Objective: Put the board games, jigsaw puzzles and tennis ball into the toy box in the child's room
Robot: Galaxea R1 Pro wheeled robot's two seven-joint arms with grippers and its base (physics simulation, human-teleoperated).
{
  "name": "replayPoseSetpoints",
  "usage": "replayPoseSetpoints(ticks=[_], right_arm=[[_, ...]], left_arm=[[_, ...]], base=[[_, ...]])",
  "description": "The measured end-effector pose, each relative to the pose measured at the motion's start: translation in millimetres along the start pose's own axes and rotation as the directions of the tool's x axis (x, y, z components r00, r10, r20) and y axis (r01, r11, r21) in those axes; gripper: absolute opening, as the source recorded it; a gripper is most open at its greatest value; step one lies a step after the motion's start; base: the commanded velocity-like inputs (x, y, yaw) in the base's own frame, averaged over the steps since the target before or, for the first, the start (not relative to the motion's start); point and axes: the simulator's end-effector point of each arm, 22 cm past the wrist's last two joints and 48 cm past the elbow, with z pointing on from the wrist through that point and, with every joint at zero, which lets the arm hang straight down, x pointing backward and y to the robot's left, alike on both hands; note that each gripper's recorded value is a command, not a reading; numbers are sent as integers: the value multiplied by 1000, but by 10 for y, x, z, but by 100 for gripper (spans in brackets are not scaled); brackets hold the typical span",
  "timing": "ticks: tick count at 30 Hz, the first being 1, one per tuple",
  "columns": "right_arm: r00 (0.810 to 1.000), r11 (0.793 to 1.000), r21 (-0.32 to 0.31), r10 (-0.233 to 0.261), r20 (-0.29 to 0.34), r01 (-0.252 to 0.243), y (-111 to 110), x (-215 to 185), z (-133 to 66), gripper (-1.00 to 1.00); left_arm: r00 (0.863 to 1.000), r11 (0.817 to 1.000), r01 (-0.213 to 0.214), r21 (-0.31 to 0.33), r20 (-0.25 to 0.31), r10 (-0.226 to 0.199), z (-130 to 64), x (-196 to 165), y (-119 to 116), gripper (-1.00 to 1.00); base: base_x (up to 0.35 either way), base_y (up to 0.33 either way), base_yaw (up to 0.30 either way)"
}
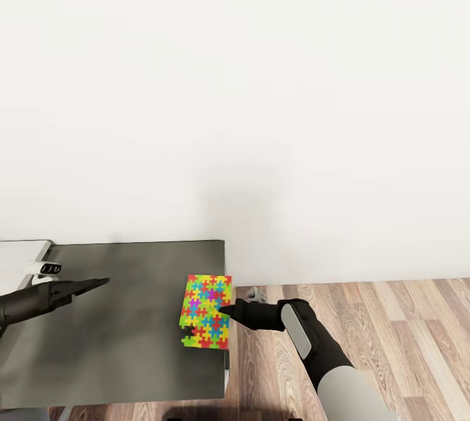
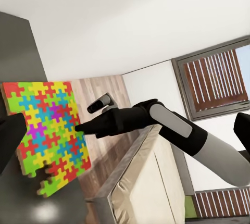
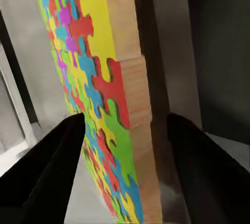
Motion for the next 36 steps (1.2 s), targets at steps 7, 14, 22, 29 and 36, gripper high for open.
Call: replayPoseSetpoints(ticks=[7, 14, 22, 29, 36], right_arm=[[999, 999, -24, -23, 36, 24, 55, -78, -1, -100], [999, 998, -45, -30, 40, 32, 103, -85, -2, -100], [999, 998, -49, -27, 41, 29, 105, -75, -1, -100], [999, 998, -53, -21, 50, 24, 95, -64, 0, -100], [996, 996, -72, -45, 80, 51, 137, -114, -4, -100]], left_arm=[[1000, 1000, 1, 0, 0, -1, 0, 1, 2, 100], [1000, 1000, 0, -2, 5, 0, -14, -13, 3, 100], [1000, 1000, 13, -3, 1, -13, -14, -8, 3, 100], [1000, 1000, 23, -3, -3, -23, -3, 6, 7, 100], [999, 999, 34, -7, -4, -34, -3, 2, 12, 100]], base=[[0, 0, 0], [0, 0, 0], [0, 0, 0], [0, 0, 0], [0, 0, 0]])
